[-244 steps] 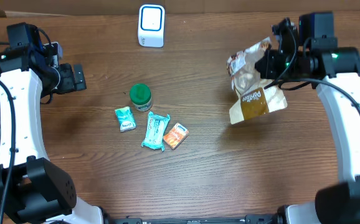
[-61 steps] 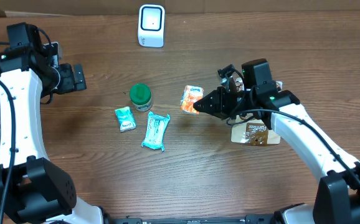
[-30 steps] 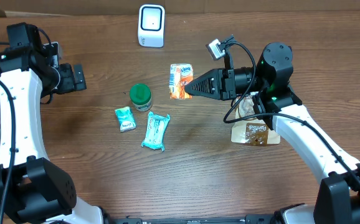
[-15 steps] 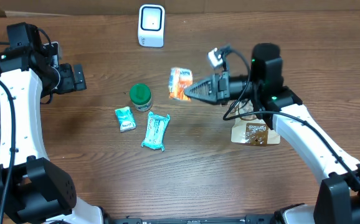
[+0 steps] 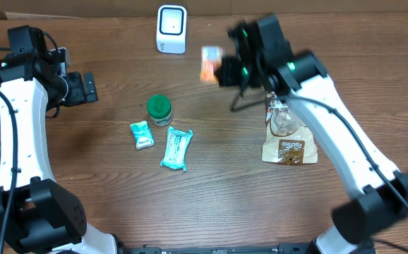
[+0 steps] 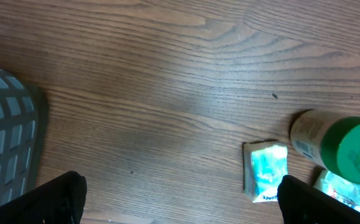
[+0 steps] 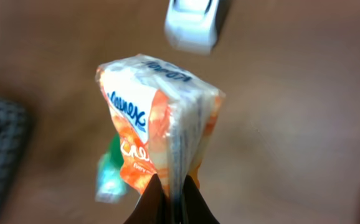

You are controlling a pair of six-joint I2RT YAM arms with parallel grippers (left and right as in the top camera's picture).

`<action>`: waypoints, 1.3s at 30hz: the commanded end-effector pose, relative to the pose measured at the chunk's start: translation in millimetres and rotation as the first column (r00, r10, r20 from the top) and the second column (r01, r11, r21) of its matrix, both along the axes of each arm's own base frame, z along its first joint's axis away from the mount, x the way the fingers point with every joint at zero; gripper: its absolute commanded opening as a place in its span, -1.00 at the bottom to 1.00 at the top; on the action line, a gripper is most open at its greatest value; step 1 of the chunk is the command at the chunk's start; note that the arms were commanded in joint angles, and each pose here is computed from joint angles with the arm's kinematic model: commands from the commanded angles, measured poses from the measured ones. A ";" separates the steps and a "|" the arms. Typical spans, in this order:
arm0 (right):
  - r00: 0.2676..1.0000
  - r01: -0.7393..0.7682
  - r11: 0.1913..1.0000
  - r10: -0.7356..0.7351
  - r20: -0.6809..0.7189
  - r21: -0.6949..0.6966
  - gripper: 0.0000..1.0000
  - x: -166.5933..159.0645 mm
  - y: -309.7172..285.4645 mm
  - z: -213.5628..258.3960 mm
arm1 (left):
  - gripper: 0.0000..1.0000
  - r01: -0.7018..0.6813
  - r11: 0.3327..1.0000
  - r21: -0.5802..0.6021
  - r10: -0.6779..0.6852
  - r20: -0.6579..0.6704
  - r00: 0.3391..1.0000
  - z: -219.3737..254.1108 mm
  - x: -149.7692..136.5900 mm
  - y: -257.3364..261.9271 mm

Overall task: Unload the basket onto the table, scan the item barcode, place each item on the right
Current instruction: 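Hold the tissue pack up to the scanner window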

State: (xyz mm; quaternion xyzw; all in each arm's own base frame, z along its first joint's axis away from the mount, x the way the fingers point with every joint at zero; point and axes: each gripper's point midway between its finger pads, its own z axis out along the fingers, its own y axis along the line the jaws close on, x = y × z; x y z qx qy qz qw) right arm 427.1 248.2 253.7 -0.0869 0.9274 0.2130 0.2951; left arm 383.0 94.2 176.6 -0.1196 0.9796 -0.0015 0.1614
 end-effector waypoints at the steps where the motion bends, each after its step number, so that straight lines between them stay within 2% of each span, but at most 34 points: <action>1: 0.973 0.077 0.947 -0.003 0.229 -0.312 -0.93 54.7 -11.5 8.1 | 0.99 0.022 1.000 0.011 -0.022 0.014 1.000 4.8 3.3 0.6; 5: 0.905 0.122 0.875 0.096 0.415 -0.468 -0.92 89.2 16.6 14.8 | 0.99 0.022 1.000 0.011 -0.022 0.014 1.000 4.8 3.3 0.6; 10: 0.807 0.204 0.781 0.207 0.553 -0.590 -0.92 116.5 42.9 17.4 | 0.99 0.022 1.000 0.011 -0.022 0.014 1.000 4.8 3.3 0.6; 14: 0.725 0.227 0.727 0.318 0.611 -0.648 -0.92 139.8 67.3 6.6 | 0.99 0.022 1.000 0.011 -0.022 0.014 1.000 4.8 3.3 0.6; 17: 0.676 0.229 0.653 0.428 0.600 -0.722 -0.92 153.9 78.0 -8.8 | 0.99 0.022 1.000 0.011 -0.022 0.014 1.000 4.8 3.3 0.6; 19: 0.642 0.192 0.578 0.537 0.547 -0.793 -0.92 159.5 87.1 -25.5 | 0.99 0.022 1.000 0.011 -0.022 0.014 1.000 4.8 3.3 0.6; 20: 0.615 0.155 0.507 0.622 0.485 -0.848 -0.92 161.3 93.0 -38.9 | 1.00 0.022 1.000 0.011 -0.022 0.014 1.000 4.8 3.3 0.6; 24: 0.538 0.098 0.361 0.765 0.355 -0.927 -0.92 167.0 103.6 -69.0 | 0.99 0.022 1.000 0.011 -0.022 0.014 1.000 4.8 3.3 0.6; 29: 0.506 0.178 0.337 0.775 0.379 -0.925 -0.92 189.7 100.0 -88.7 | 0.99 0.022 1.000 0.011 -0.022 0.014 1.000 4.8 3.3 0.6; 31: 0.503 0.162 0.326 0.785 0.362 -0.931 -0.92 195.2 95.5 -102.4 | 0.99 0.022 1.000 0.011 -0.022 0.014 1.000 4.8 3.3 0.6; 39: 0.515 0.145 0.316 0.785 0.344 -0.938 -0.92 195.7 91.6 -108.7 | 0.99 0.022 1.000 0.011 -0.022 0.014 1.000 4.8 3.3 0.6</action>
